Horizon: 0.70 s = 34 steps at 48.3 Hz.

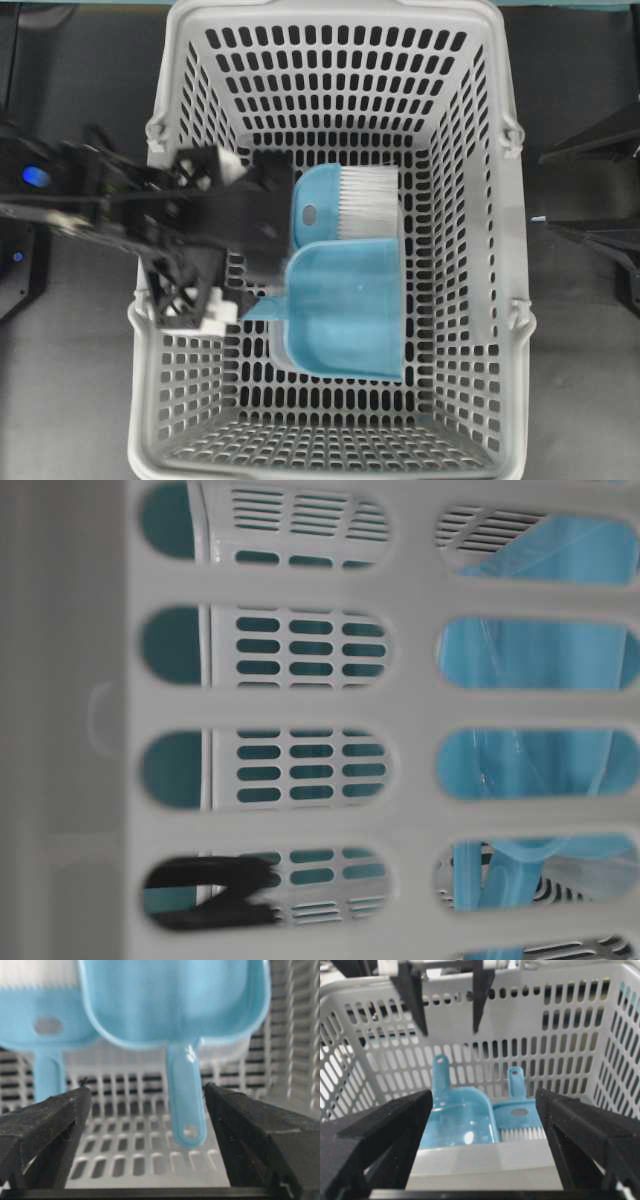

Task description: Pick up the dustpan from the shopping basket with the left arm.

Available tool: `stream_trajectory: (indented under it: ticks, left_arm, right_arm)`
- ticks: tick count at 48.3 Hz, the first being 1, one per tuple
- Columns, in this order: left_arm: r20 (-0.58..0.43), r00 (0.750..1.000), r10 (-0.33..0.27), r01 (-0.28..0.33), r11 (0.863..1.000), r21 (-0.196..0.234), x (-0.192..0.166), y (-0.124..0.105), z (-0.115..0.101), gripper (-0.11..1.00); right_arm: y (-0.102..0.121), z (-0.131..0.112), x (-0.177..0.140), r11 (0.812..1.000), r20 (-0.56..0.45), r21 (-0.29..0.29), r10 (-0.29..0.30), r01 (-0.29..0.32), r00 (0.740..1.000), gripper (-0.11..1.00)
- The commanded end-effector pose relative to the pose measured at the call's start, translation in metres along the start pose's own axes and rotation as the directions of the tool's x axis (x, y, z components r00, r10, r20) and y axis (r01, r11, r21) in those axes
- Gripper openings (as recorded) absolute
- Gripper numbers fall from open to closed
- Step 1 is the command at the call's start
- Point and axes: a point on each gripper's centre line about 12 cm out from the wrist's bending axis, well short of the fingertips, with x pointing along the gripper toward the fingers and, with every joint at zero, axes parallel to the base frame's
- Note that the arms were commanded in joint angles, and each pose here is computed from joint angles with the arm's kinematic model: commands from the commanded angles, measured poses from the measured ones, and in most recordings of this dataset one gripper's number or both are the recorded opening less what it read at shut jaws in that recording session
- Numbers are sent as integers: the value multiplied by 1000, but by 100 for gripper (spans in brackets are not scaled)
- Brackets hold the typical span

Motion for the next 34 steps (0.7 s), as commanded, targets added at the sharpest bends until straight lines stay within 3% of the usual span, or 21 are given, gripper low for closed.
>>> stream_trajectory:
  ticks: [1, 12, 28, 34]
  left_arm:
    - [-52, 999, 0, 1, 1000, 13, 10, -6, 4, 88]
    - [-192, 981, 6, -1, 1000, 26, 61, -13, -5, 88]
    - [-256, 967, 11, -8, 1000, 13, 87, -15, -14, 86]
    - [-243, 970, 9, -12, 1000, -10, 84, -15, -10, 75]
  right_arm:
    - [0, 5, 1, 1000, 19, 2, -2, 2, 1000, 79]
    - [0, 5, 2, 1000, 23, -1, -2, 2, 1000, 79]
    - [-1, -1, 2, 1000, 9, 1, -3, 3, 1000, 79]
    - [0, -4, 2, 1000, -2, 1, 1, -1, 1000, 79]
